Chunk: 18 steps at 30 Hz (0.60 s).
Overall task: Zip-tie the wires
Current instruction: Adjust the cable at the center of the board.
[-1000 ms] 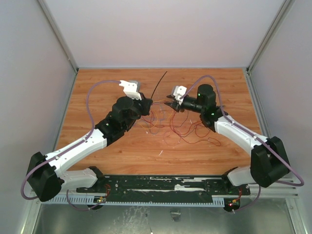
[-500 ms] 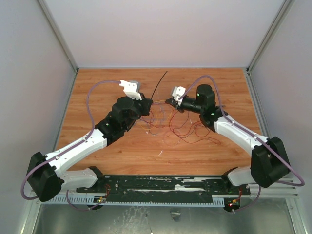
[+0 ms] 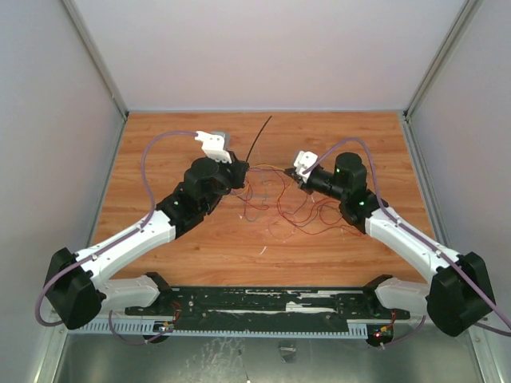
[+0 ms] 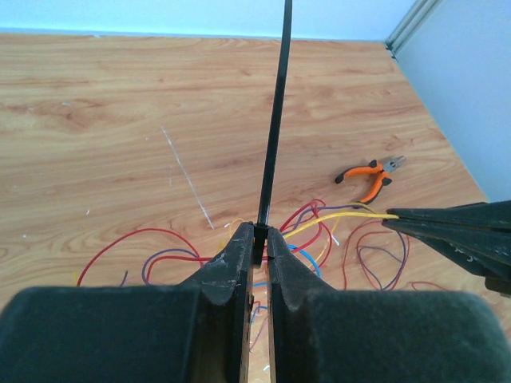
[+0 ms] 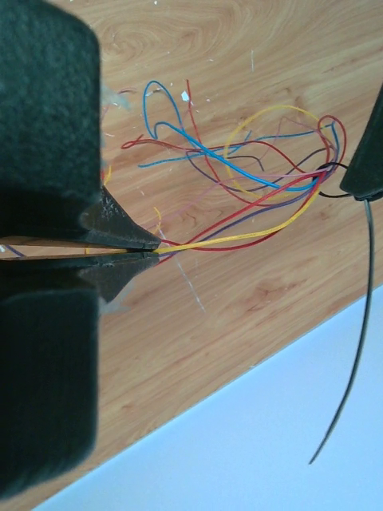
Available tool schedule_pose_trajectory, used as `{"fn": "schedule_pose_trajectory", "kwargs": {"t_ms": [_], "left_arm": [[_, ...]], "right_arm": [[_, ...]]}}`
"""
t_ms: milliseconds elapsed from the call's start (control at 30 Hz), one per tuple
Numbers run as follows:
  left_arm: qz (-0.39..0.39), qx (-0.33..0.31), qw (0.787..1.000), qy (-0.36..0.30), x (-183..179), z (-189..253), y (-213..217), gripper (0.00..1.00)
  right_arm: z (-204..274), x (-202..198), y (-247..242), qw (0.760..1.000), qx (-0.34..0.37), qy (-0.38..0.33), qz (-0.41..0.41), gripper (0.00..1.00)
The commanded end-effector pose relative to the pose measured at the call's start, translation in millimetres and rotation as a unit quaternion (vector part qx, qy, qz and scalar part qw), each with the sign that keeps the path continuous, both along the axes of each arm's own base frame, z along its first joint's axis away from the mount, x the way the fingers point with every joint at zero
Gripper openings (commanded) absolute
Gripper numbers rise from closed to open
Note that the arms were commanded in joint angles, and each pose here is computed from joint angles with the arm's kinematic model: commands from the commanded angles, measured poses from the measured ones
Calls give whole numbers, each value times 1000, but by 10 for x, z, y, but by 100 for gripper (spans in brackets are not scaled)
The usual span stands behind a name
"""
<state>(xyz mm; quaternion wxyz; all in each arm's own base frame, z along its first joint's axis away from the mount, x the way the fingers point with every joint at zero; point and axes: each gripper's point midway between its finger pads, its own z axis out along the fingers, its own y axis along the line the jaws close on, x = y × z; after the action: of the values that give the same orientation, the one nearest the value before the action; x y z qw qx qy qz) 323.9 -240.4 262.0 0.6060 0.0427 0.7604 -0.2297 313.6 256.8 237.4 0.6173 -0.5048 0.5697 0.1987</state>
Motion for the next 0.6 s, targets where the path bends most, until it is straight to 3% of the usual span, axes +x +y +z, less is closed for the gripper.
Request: {"fn": "schedule_pose_trajectory", "kwargs": {"t_ms": [0, 300, 400, 567], "left_arm": [[10, -2, 1000, -13, 66, 80, 33, 0], [9, -3, 1000, -11, 66, 74, 25, 0], [9, -2, 1000, -12, 60, 92, 32, 0], [10, 0, 1000, -13, 55, 103, 46, 0]], "right_arm": [[6, -31, -144, 999, 10, 5, -38, 0], [26, -38, -207, 998, 18, 8, -54, 0], [12, -99, -121, 999, 16, 24, -24, 27], [70, -173, -52, 998, 36, 51, -7, 37]]}}
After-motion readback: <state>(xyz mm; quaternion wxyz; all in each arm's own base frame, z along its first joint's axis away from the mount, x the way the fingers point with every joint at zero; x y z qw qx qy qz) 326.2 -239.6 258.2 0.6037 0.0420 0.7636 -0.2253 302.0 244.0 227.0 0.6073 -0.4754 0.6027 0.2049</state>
